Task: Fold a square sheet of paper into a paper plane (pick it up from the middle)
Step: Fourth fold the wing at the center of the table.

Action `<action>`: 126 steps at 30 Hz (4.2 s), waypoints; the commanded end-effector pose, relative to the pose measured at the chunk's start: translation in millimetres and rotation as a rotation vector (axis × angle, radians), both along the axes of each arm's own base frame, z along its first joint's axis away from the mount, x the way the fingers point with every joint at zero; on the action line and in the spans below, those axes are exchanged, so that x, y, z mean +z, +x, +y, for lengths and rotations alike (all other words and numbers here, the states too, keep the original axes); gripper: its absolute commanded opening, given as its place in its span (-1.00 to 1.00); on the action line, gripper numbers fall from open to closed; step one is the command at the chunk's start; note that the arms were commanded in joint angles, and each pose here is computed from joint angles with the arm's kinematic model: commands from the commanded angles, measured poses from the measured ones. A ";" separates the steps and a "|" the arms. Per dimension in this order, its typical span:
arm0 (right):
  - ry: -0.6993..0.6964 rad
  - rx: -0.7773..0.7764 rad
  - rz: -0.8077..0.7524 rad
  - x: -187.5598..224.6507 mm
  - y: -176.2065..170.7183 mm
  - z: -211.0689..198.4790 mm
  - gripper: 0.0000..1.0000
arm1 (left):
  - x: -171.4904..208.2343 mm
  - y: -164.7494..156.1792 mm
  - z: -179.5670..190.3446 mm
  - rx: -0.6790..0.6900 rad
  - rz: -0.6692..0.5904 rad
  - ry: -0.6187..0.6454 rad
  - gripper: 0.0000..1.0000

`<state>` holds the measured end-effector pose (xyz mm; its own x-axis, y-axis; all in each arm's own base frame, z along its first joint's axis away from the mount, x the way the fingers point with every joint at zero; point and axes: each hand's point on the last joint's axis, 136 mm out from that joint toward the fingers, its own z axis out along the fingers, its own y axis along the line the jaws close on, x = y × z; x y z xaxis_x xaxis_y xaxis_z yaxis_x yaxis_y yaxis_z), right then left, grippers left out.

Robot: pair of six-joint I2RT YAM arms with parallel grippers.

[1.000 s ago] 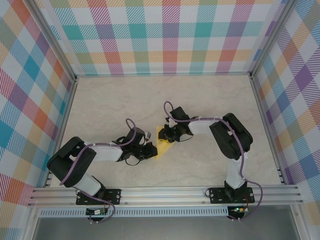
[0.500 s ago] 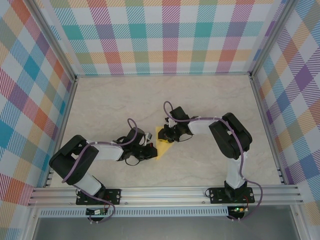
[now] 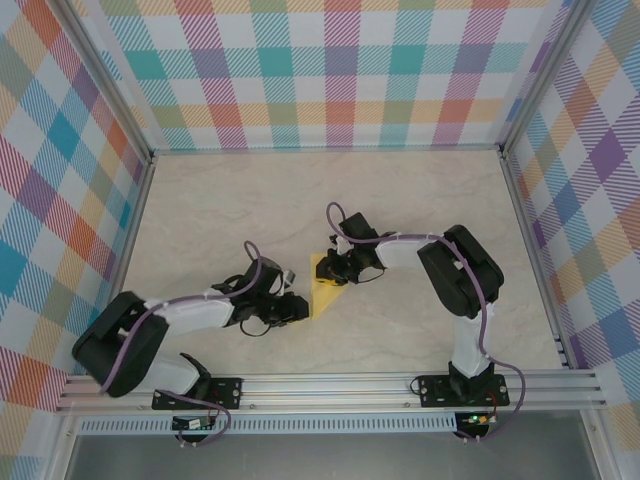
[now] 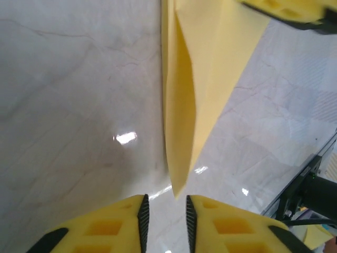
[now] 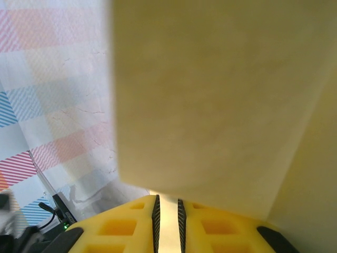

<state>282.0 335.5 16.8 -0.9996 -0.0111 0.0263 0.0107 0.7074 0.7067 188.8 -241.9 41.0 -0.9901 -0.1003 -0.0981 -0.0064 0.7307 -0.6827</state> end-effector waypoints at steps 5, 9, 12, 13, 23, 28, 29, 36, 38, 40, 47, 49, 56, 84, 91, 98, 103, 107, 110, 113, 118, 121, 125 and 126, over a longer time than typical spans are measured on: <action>-0.210 -0.009 0.124 -59.0 -29.8 -36.0 -0.61 | 33.5 17.9 -2.7 0.102 -0.032 -0.040 -0.40; -0.206 -0.010 0.125 -59.0 -29.3 -35.5 -0.61 | 42.5 38.0 -23.2 0.117 -0.043 -0.113 -0.46; -0.195 -0.010 0.131 -59.2 -29.8 -33.5 -0.61 | 41.5 49.8 -35.3 0.115 -0.041 -0.137 -0.50; -0.192 -0.012 0.131 -59.0 -29.0 -32.9 -0.61 | 39.4 52.7 -38.3 0.116 -0.037 -0.139 -0.53; -0.194 -0.012 0.133 -60.0 -29.4 -33.5 -0.61 | 10.8 59.6 -55.5 0.096 0.021 -0.155 -0.63; -0.196 -0.012 0.135 -60.9 -29.9 -33.8 -0.61 | -8.5 51.4 -52.5 0.091 0.066 -0.128 -0.65; -0.199 -0.010 0.137 -61.6 -30.3 -34.3 -0.61 | -12.6 48.3 -50.9 0.091 0.076 -0.122 -0.65; -0.209 -0.011 0.142 -64.7 -31.3 -35.8 -0.61 | -33.3 21.7 -38.6 0.078 0.138 -0.082 -0.65; -0.212 -0.013 0.144 -65.9 -31.8 -36.3 -0.61 | -36.7 14.7 -34.0 0.077 0.149 -0.066 -0.66; -0.215 -0.014 0.143 -66.4 -31.9 -37.2 -0.61 | -38.9 9.1 -29.9 0.073 0.152 -0.055 -0.65; -0.230 -0.018 0.151 -69.8 -33.7 -40.2 -0.61 | -32.1 -13.8 -28.7 -0.002 0.169 -0.065 -0.63; -0.230 -0.019 0.150 -70.1 -33.6 -39.8 -0.61 | -32.4 -21.0 -26.1 -0.028 0.178 -0.051 -0.62; -0.233 -0.019 0.153 -70.4 -34.0 -40.7 -0.61 | -38.5 -37.2 -13.1 -0.061 0.218 0.005 -0.62; -0.208 -0.016 0.160 -67.1 -33.8 -35.7 -0.61 | 17.1 53.2 -60.6 0.073 0.000 -0.119 -0.54; -0.207 -0.018 0.157 -66.0 -32.7 -35.1 -0.61 | -26.8 44.8 -44.9 0.088 0.048 0.002 -0.60; -0.216 -0.020 0.157 -67.0 -32.7 -36.3 -0.61 | -61.1 7.5 -9.9 0.099 0.124 0.114 -0.68; -0.221 -0.022 0.162 -68.9 -34.3 -37.7 -0.61 | -59.6 -11.3 2.6 0.059 0.132 0.132 -0.67; -0.221 -0.022 0.160 -68.4 -34.0 -37.8 -0.61 | -51.5 -17.8 1.6 0.010 0.122 0.124 -0.66; -0.218 -0.025 0.161 -68.5 -33.7 -37.3 -0.61 | -45.4 -14.7 7.2 0.020 0.097 0.156 -0.66; -0.212 -0.030 0.164 -68.0 -33.4 -36.4 -0.61 | -28.1 -4.3 3.1 0.046 0.047 0.126 -0.65; -0.209 -0.029 0.169 -68.4 -33.4 -35.1 -0.61 | 11.6 17.3 -13.6 0.084 -0.046 0.028 -0.60; -0.210 -0.027 0.169 -68.5 -33.6 -35.4 -0.61 | 29.8 25.4 -30.6 0.069 -0.065 -0.047 -0.58; -0.216 -0.027 0.169 -69.3 -33.7 -36.4 -0.61 | 29.3 28.0 -50.7 0.026 -0.034 -0.090 -0.57; -0.215 -0.027 0.169 -69.1 -33.7 -36.2 -0.61 | 25.6 28.8 -53.1 0.025 -0.026 -0.091 -0.57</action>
